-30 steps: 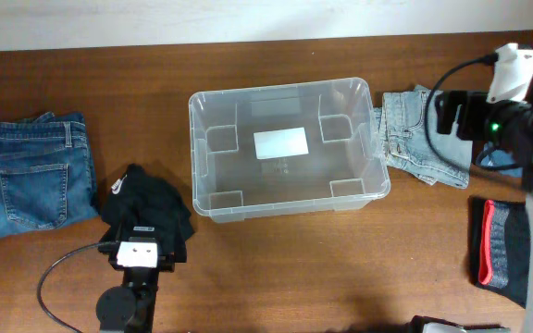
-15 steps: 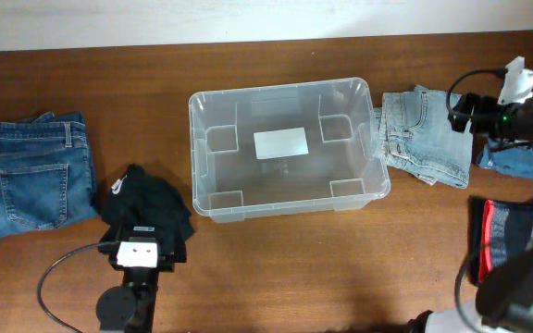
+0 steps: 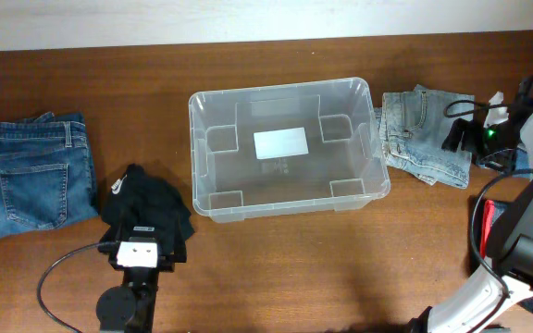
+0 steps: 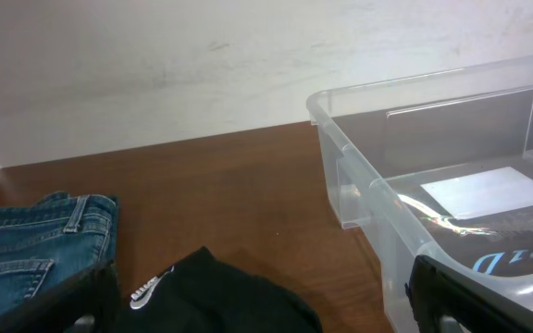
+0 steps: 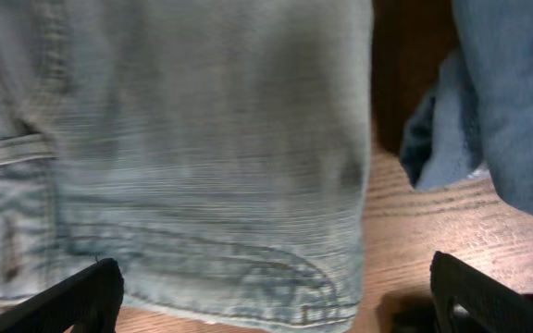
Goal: Pack container
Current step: 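Move the right gripper over the folded light-blue jeans, then lower the right gripper and grasp the light-blue jeans' edge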
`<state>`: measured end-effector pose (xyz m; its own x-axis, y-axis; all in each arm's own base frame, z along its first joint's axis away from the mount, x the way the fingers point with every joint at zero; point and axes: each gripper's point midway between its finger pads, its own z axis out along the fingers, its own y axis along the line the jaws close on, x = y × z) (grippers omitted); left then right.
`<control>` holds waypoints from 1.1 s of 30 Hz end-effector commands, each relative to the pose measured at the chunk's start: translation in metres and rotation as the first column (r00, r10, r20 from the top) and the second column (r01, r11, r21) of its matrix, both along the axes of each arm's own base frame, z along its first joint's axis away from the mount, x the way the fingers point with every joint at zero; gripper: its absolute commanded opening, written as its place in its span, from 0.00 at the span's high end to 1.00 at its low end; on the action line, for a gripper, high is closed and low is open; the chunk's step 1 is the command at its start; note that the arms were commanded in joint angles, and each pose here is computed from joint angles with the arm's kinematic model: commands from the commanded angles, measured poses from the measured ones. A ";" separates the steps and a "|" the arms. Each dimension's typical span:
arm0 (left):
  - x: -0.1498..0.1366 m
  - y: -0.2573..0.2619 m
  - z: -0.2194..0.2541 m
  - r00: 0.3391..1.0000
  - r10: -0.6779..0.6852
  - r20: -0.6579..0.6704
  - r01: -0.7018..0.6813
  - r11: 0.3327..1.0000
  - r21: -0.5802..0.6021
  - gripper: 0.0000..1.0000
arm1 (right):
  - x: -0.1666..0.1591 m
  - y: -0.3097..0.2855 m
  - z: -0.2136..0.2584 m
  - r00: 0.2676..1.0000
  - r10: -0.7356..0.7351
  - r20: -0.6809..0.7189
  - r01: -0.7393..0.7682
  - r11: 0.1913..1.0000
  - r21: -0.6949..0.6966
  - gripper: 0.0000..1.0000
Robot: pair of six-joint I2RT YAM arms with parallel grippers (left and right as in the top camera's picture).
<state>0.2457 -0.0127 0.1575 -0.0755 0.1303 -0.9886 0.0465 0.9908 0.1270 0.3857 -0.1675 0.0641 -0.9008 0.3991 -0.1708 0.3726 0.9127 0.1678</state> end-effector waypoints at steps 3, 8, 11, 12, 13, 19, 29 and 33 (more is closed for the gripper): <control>0.000 -0.001 -0.001 1.000 -0.006 0.003 0.006 1.000 0.005 0.01 | -0.001 -0.008 -0.018 0.997 -0.058 -0.045 0.058 0.998 -0.005 0.02; 0.000 -0.001 -0.001 1.000 -0.006 0.003 0.006 1.000 0.005 0.00 | 0.006 0.002 -0.020 0.999 -0.048 -0.013 0.048 0.997 0.056 0.02; 0.000 -0.001 -0.001 1.000 -0.006 0.003 0.006 1.000 0.005 0.01 | 0.007 0.004 -0.023 0.996 -0.084 -0.008 0.085 0.993 0.078 0.02; 0.000 -0.001 -0.001 1.000 -0.006 0.003 0.006 1.000 0.005 0.01 | 0.007 0.004 -0.026 0.995 -0.097 -0.007 0.097 0.992 0.080 0.02; 0.000 -0.001 -0.001 1.000 -0.006 0.003 0.006 1.000 0.005 0.01 | 0.006 0.004 -0.029 0.995 -0.097 -0.007 0.097 0.992 0.079 0.02; 0.000 -0.001 -0.001 1.000 -0.006 0.003 0.006 1.000 0.005 0.01 | 0.002 0.006 -0.039 0.991 -0.130 -0.020 0.131 0.987 0.089 0.02; 0.000 -0.001 -0.001 1.000 -0.006 0.003 0.006 1.000 0.005 0.01 | -0.005 0.016 -0.058 0.985 -0.174 -0.017 0.175 0.971 0.161 0.00; 0.000 -0.001 -0.001 1.000 -0.006 0.003 0.006 1.000 0.005 0.01 | -0.005 0.022 -0.057 0.985 -0.171 -0.012 0.170 0.965 0.201 0.37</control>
<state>0.2457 -0.0127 0.1575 -0.0755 0.1303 -0.9886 0.0465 0.9908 0.1270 0.3862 -0.1552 0.0134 -0.8161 0.5657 -0.1183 0.5152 0.8048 0.2948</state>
